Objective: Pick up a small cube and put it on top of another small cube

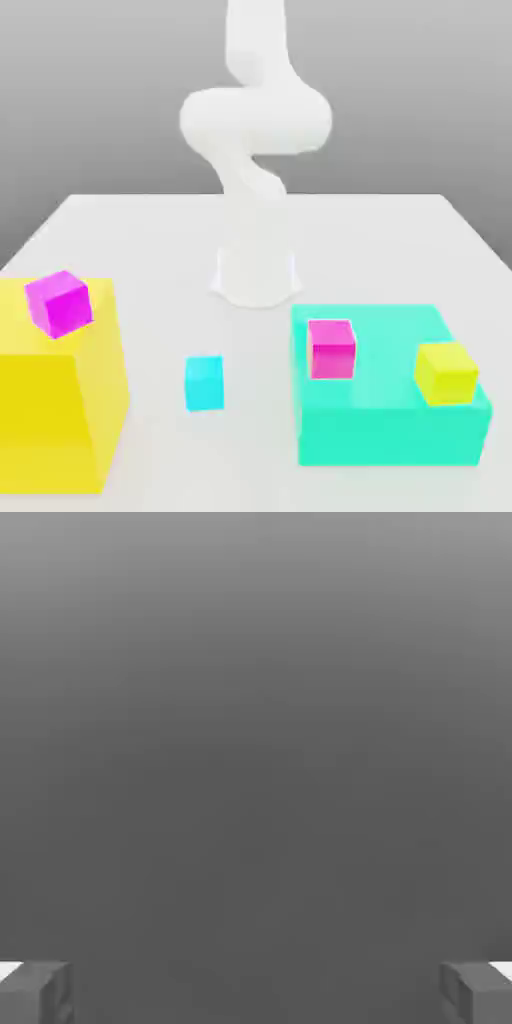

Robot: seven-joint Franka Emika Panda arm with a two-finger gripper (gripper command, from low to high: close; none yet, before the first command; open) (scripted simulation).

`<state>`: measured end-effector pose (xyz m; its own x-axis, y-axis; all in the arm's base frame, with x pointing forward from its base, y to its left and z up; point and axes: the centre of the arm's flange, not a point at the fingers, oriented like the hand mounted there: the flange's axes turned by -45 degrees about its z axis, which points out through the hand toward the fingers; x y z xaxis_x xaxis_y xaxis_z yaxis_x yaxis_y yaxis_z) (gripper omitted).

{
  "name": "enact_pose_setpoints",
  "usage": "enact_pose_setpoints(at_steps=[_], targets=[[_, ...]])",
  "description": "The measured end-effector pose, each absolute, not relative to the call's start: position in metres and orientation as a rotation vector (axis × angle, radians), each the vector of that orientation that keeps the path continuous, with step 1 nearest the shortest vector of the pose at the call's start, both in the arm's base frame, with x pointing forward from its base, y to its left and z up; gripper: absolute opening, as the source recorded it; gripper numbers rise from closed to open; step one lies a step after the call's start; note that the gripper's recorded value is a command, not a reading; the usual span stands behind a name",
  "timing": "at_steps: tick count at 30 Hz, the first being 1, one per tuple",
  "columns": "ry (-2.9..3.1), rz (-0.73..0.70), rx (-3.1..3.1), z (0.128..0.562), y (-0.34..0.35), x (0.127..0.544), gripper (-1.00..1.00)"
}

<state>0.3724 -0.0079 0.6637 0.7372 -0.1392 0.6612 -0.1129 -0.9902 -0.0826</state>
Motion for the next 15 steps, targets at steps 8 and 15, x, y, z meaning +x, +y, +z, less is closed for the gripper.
enact_pose_setpoints(at_steps=[8,15], targets=[[0.828,-0.740,-2.835,0.503,-0.038,0.416,0.00],[1.353,-0.439,-2.693,0.369,-0.061,0.402,0.00]])
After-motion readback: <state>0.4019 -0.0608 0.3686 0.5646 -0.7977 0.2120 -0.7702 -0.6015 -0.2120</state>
